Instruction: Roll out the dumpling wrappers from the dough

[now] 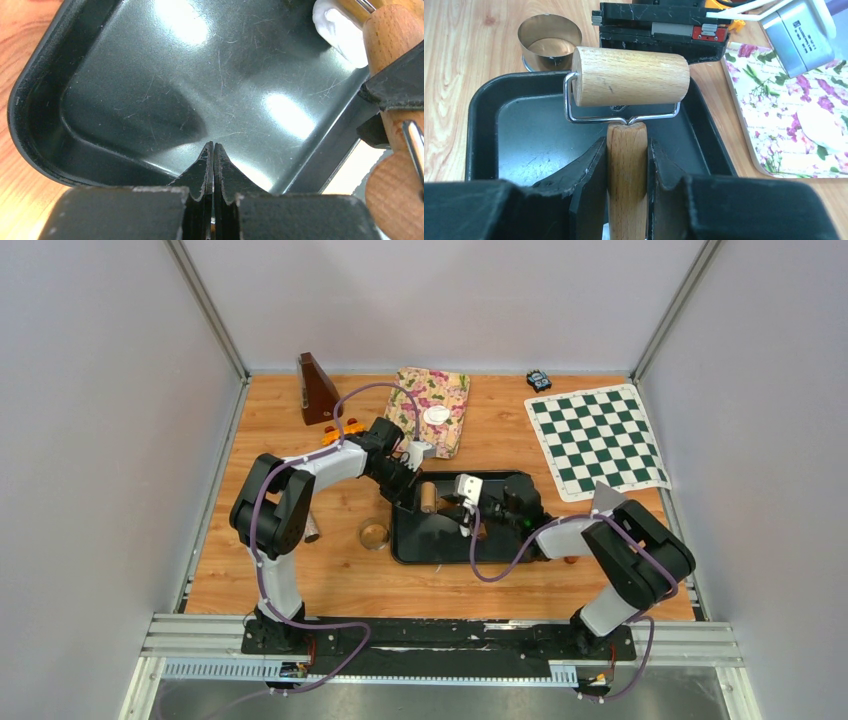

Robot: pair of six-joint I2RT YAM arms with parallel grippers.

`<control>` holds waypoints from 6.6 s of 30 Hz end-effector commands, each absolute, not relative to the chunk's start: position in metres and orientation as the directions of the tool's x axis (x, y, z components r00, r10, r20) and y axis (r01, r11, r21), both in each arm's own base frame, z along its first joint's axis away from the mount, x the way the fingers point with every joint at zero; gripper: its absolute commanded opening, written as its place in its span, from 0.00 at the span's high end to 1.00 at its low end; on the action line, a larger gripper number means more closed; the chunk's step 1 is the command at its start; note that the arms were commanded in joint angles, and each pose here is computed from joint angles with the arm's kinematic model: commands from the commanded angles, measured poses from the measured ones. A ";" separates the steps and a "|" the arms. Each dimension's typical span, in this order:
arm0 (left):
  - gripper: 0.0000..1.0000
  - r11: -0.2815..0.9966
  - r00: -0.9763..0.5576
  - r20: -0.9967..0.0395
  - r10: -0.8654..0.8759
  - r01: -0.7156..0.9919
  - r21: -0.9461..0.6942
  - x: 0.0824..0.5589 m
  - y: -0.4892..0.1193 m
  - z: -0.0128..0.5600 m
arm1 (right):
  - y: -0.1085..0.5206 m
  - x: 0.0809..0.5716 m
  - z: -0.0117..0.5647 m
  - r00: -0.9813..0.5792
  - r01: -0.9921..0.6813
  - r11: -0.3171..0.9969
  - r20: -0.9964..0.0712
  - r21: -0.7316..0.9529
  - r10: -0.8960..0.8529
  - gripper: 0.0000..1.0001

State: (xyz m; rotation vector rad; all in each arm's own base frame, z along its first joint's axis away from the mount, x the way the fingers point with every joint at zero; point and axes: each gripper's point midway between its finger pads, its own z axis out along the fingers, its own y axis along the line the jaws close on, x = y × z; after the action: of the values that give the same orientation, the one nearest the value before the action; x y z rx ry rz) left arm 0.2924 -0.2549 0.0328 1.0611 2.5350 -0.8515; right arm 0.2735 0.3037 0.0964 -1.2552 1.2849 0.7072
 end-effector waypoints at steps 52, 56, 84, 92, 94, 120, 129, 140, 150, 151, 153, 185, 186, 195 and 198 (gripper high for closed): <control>1.00 0.533 -0.657 -0.489 0.574 0.753 -0.385 0.299 -0.259 0.048 | 0.347 0.194 0.104 0.282 -0.939 -0.253 -0.943 -0.234 -0.175 1.00; 1.00 0.524 -0.650 -0.489 0.582 0.759 -0.386 0.299 -0.260 0.049 | 0.343 0.179 0.100 0.309 -0.906 -0.349 -0.938 -0.239 -0.159 1.00; 1.00 0.459 -0.615 -0.500 0.609 0.788 -0.410 0.295 -0.254 0.067 | 0.294 0.261 0.113 0.577 -0.816 -0.136 -0.782 -0.561 -0.236 1.00; 1.00 0.458 -0.613 -0.507 0.606 0.790 -0.408 0.295 -0.255 0.068 | 0.291 0.255 0.170 0.571 -0.820 -0.187 -0.799 -0.541 -0.191 1.00; 1.00 0.455 -0.613 -0.502 0.609 0.790 -0.412 0.294 -0.255 0.066 | 0.292 0.225 0.173 0.529 -0.827 -0.286 -0.842 -0.484 -0.103 1.00; 1.00 0.430 -0.612 -0.488 0.622 0.788 -0.441 0.285 -0.254 0.064 | 0.304 0.155 0.102 0.468 -0.765 -0.487 -0.884 -0.421 0.029 1.00; 1.00 0.430 -0.615 -0.492 0.616 0.786 -0.444 0.284 -0.255 0.065 | 0.300 0.183 0.072 0.545 -0.768 -0.438 -0.836 -0.467 -0.064 1.00; 1.00 0.430 -0.615 -0.495 0.614 0.787 -0.443 0.285 -0.255 0.066 | 0.298 0.221 0.091 0.600 -0.773 -0.334 -0.792 -0.539 -0.113 1.00; 1.00 0.433 -0.603 -0.496 0.625 0.796 -0.424 0.289 -0.254 0.067 | 0.298 0.204 0.165 0.581 -0.770 -0.332 -0.814 -0.545 -0.013 1.00; 1.00 0.434 -0.604 -0.495 0.625 0.796 -0.423 0.288 -0.253 0.067 | 0.298 0.198 0.168 0.566 -0.773 -0.345 -0.825 -0.532 0.003 1.00; 1.00 0.433 -0.602 -0.497 0.625 0.797 -0.421 0.288 -0.253 0.067 | 0.298 0.187 0.172 0.538 -0.775 -0.371 -0.842 -0.511 0.034 1.00; 1.00 0.383 -0.548 -0.516 0.658 0.834 -0.398 0.281 -0.262 0.072 | 0.293 0.181 0.086 0.393 -0.836 -0.434 -0.918 -0.335 -0.050 1.00; 1.00 0.382 -0.548 -0.516 0.658 0.834 -0.399 0.281 -0.262 0.073 | 0.292 0.183 0.084 0.396 -0.838 -0.430 -0.916 -0.335 -0.057 1.00; 1.00 0.373 -0.537 -0.516 0.668 0.841 -0.392 0.279 -0.264 0.073 | 0.286 0.210 0.077 0.434 -0.859 -0.361 -0.890 -0.362 -0.140 1.00; 1.00 0.370 -0.532 -0.520 0.668 0.844 -0.388 0.279 -0.264 0.075 | 0.282 0.218 0.075 0.434 -0.868 -0.337 -0.887 -0.365 -0.157 1.00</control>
State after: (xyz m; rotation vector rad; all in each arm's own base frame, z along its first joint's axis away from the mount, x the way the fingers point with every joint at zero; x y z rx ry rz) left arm 0.2725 -0.2559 0.0505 1.2952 2.4650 -0.9268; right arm 0.2078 0.2843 0.0762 -1.7937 0.8688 1.0016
